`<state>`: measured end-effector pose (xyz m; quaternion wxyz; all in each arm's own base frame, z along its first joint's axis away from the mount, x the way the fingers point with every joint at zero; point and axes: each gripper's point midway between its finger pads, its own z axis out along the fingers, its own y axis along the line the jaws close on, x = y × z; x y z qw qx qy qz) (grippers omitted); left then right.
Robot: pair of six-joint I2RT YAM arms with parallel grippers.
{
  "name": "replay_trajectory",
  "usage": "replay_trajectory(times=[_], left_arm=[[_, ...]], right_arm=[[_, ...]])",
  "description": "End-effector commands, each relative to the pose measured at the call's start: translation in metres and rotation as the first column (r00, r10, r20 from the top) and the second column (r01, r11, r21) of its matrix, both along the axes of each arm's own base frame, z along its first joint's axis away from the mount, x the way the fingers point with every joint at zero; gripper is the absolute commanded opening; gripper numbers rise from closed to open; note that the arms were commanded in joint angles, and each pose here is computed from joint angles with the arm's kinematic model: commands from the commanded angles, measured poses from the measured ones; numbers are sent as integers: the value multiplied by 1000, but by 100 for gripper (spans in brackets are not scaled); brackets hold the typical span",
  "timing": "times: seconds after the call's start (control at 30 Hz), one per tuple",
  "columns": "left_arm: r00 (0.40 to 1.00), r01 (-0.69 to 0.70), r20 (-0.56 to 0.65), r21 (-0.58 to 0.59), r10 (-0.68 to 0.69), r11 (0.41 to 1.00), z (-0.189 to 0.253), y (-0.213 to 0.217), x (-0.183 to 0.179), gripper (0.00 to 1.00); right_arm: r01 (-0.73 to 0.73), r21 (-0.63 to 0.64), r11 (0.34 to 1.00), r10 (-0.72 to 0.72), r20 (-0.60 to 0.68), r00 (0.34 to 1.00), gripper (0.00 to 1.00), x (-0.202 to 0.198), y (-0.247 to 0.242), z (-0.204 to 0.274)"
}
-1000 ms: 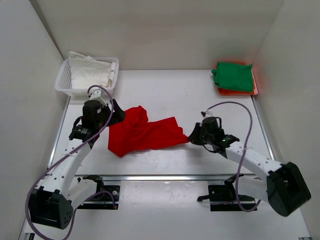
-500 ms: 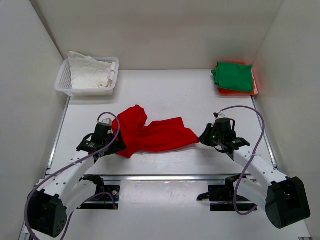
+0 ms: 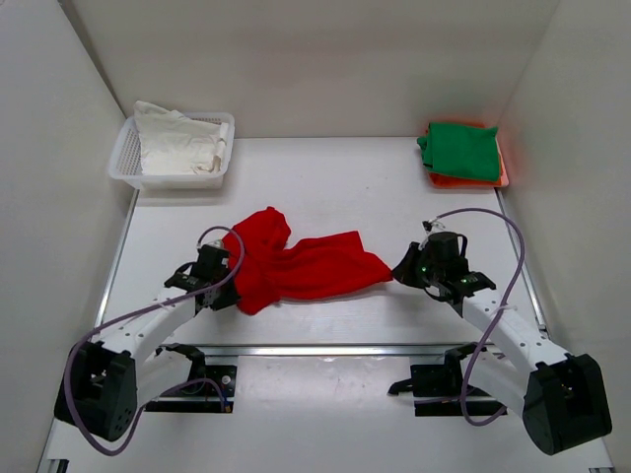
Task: Fold and stack the t-shirts
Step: Flatten out the tshirt
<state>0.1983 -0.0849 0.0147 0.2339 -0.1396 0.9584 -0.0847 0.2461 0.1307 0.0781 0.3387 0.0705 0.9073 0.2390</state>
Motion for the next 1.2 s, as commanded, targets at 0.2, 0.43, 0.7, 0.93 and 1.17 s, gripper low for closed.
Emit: replay_trajectory(times=[0.2, 0.43, 0.7, 0.93, 1.17], left_arm=[[883, 2, 467, -89, 40, 996, 246, 12, 93, 0], [591, -32, 795, -143, 134, 989, 407, 30, 90, 0], [272, -43, 939, -206, 210, 978, 518, 51, 35, 0], [222, 4, 951, -222, 216, 975, 560, 47, 11, 0], [364, 71, 913, -224, 184, 972, 488, 25, 36, 0]], right_arm=[[-42, -3, 999, 41, 277, 960, 0, 48, -24, 131], [-73, -20, 997, 72, 546, 834, 0, 55, -42, 278], [12, -26, 1000, 11, 727, 687, 0, 22, -66, 371], [27, -18, 999, -2, 807, 591, 0, -11, -62, 428], [-224, 80, 971, 149, 534, 833, 0, 25, 2, 257]])
